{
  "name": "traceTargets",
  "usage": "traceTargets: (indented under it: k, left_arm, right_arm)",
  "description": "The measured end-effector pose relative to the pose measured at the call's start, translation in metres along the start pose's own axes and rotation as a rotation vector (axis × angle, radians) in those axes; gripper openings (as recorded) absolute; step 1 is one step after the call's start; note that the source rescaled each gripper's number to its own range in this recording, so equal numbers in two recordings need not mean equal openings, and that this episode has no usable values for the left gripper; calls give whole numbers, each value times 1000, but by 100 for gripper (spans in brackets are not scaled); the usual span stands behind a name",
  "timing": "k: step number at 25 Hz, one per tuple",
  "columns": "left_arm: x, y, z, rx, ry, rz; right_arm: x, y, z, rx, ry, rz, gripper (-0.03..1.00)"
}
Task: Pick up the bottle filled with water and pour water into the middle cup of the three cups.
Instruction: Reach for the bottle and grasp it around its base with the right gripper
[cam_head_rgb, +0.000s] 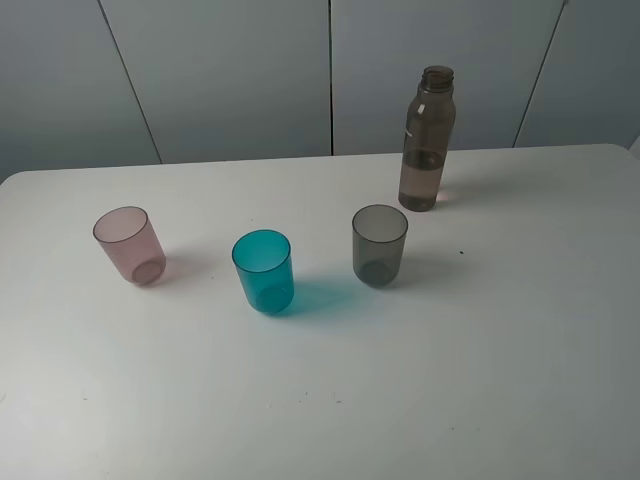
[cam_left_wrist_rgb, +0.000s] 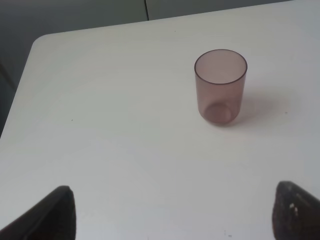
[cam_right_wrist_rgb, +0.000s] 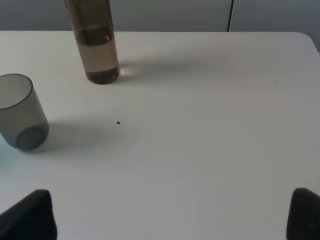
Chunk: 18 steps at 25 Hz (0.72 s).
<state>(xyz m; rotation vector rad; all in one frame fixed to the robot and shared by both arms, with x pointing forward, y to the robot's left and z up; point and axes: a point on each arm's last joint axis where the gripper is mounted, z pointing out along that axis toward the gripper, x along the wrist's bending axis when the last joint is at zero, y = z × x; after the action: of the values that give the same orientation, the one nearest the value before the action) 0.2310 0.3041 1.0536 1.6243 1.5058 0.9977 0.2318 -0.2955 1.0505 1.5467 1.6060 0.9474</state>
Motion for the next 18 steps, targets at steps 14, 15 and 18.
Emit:
traceTargets:
  k: [14, 15, 18]
  left_arm:
    - [0, 0, 0, 0, 0, 0]
    - [0, 0, 0, 0, 0, 0]
    - [0, 0, 0, 0, 0, 0]
  right_arm:
    - [0, 0, 0, 0, 0, 0, 100]
    - [0, 0, 0, 0, 0, 0, 100]
    - [0, 0, 0, 0, 0, 0, 100]
